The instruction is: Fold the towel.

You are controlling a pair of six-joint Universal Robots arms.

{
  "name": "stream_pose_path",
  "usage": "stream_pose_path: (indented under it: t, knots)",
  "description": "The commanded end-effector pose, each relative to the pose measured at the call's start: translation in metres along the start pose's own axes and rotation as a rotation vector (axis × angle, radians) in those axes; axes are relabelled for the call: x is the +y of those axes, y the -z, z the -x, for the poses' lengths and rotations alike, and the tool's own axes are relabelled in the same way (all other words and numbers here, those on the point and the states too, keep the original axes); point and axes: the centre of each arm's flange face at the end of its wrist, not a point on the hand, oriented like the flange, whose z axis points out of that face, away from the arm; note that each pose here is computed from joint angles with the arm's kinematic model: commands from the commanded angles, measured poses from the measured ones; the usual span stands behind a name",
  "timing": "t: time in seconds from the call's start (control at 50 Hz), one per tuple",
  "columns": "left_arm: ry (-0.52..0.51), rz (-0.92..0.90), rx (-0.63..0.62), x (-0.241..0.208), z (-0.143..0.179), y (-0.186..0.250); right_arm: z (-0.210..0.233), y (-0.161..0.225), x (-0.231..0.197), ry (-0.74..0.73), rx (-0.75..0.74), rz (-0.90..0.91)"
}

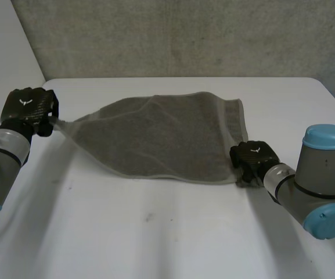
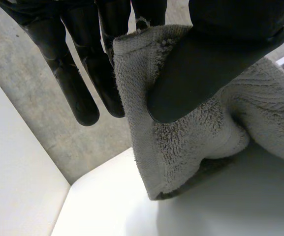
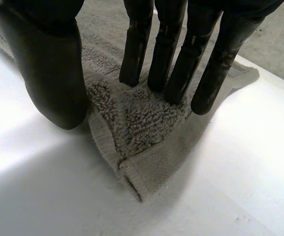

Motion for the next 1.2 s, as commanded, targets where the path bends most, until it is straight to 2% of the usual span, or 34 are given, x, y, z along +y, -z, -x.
stream_pose_path:
  t: [0.02,0.2,0.36,0.42,0.46,0.54,0.64,0.78,0.86,0.96,1.04,1.16,1.2]
  knots:
    - [-0.004,-0.029,-0.008,-0.009,0.003,-0.005,-0.003,-0.001,-0.004,0.003,0.007,-0.013]
    - [-0.005,-0.032,-0.009,-0.011,0.003,-0.006,-0.008,-0.006,-0.010,0.018,0.025,-0.048]
    - [-0.004,-0.016,-0.003,-0.008,0.002,-0.005,-0.040,0.006,-0.050,0.035,0.125,-0.156]
    - [-0.002,0.023,0.009,-0.004,0.000,0.001,-0.072,0.030,-0.084,0.051,0.207,-0.237]
    - [0.000,0.040,0.014,-0.003,-0.001,0.004,-0.082,0.040,-0.091,0.059,0.231,-0.233]
    - [0.004,0.103,0.027,-0.001,-0.002,0.014,-0.095,0.064,-0.099,0.118,0.240,-0.165]
    - [0.028,0.197,0.089,-0.011,-0.004,0.052,-0.106,0.116,-0.102,0.322,0.186,0.041]
    - [0.047,0.197,0.177,-0.020,-0.012,0.084,-0.111,0.152,-0.116,0.408,0.180,0.095]
    - [0.026,0.179,0.201,-0.021,-0.013,0.085,-0.115,0.149,-0.116,0.409,0.180,0.094]
    - [-0.008,0.237,0.220,0.003,-0.016,0.059,-0.118,0.105,-0.075,0.358,0.065,0.229]
    - [-0.017,0.320,0.242,0.032,-0.021,0.028,-0.114,0.073,-0.057,0.419,0.011,0.304]
    - [-0.040,0.323,0.257,0.037,-0.035,-0.008,-0.108,0.041,-0.069,0.496,0.040,0.279]
    - [-0.066,0.240,0.215,0.015,-0.031,-0.037,-0.118,0.023,-0.094,0.525,0.129,0.200]
